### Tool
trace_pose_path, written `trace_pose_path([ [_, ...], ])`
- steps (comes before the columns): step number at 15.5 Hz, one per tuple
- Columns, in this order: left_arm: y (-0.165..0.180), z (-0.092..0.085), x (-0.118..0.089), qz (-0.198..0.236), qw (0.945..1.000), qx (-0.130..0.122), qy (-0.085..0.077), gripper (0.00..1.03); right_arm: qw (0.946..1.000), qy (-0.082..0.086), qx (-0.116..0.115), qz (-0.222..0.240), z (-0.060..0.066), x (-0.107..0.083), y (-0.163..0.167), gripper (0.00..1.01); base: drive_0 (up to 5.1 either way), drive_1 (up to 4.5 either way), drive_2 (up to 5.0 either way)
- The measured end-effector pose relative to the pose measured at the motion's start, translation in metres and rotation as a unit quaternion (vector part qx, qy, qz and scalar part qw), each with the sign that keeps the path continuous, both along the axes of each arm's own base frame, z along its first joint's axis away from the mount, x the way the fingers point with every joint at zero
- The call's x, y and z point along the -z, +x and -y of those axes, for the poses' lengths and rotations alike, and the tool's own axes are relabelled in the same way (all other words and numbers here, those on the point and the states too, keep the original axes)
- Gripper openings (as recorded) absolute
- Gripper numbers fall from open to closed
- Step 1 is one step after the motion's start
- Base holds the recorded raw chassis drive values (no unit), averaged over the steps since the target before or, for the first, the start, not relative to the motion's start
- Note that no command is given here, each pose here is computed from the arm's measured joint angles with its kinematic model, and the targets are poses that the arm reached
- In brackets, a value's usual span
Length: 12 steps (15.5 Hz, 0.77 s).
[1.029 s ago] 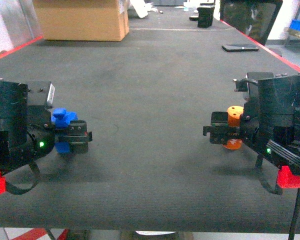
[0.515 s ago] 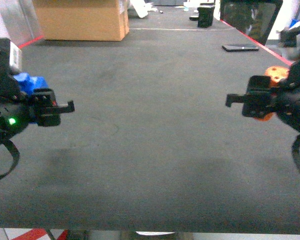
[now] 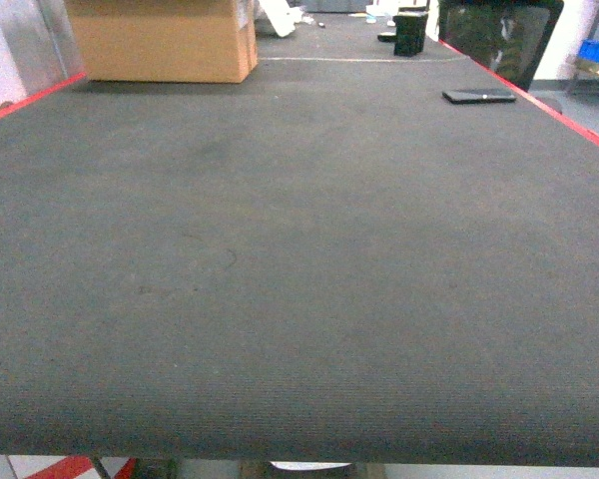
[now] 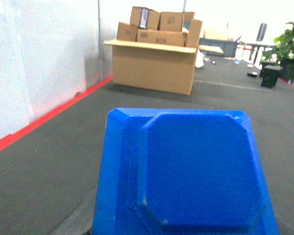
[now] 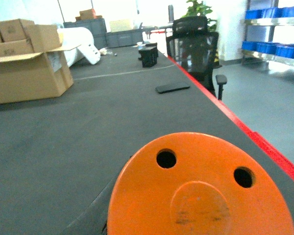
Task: Sort blue parts and orange caps into right shelf containers
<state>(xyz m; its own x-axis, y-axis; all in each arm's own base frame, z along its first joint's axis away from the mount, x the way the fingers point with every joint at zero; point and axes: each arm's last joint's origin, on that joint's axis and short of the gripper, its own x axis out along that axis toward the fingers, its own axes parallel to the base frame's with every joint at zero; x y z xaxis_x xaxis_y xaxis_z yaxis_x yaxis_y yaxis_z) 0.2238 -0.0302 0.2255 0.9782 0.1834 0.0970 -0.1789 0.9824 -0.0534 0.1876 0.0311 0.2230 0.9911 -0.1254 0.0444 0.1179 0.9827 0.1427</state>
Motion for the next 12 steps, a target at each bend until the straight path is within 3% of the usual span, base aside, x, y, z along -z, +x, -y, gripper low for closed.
trace_pose_path([
  [3,-0.025,0.001,-0.014,0.036,0.9993,-0.001,-0.010,0.42,0.9984,-0.010,0.044,0.034,0.005,-0.010,-0.031,0.43,0.0,0.00,0.0],
  [6,-0.024,0.003,-0.011,0.028,0.9996,0.003,-0.009,0.42,0.9986,-0.027,0.040,0.022,0.002,-0.006,-0.031,0.43,0.0,0.00,0.0],
  [7,-0.024,0.001,-0.010,0.012,0.9999,0.010,-0.003,0.42,0.9988,-0.035,0.031,0.010,0.003,-0.005,-0.031,0.43,0.0,0.00,0.0],
  [8,-0.029,-0.003,-0.006,-0.032,0.9981,0.051,0.010,0.42,0.9983,-0.054,-0.015,-0.019,0.007,-0.002,-0.035,0.43,0.0,0.00,0.0],
  [9,-0.038,-0.007,0.002,-0.049,0.9955,0.080,0.014,0.42,0.9970,-0.058,-0.043,-0.027,0.011,0.005,-0.039,0.43,0.0,0.00,0.0],
  [12,-0.056,-0.015,0.022,-0.057,0.9941,0.091,0.015,0.42,0.9957,-0.063,-0.061,-0.030,0.017,0.022,-0.050,0.43,0.0,0.00,0.0],
])
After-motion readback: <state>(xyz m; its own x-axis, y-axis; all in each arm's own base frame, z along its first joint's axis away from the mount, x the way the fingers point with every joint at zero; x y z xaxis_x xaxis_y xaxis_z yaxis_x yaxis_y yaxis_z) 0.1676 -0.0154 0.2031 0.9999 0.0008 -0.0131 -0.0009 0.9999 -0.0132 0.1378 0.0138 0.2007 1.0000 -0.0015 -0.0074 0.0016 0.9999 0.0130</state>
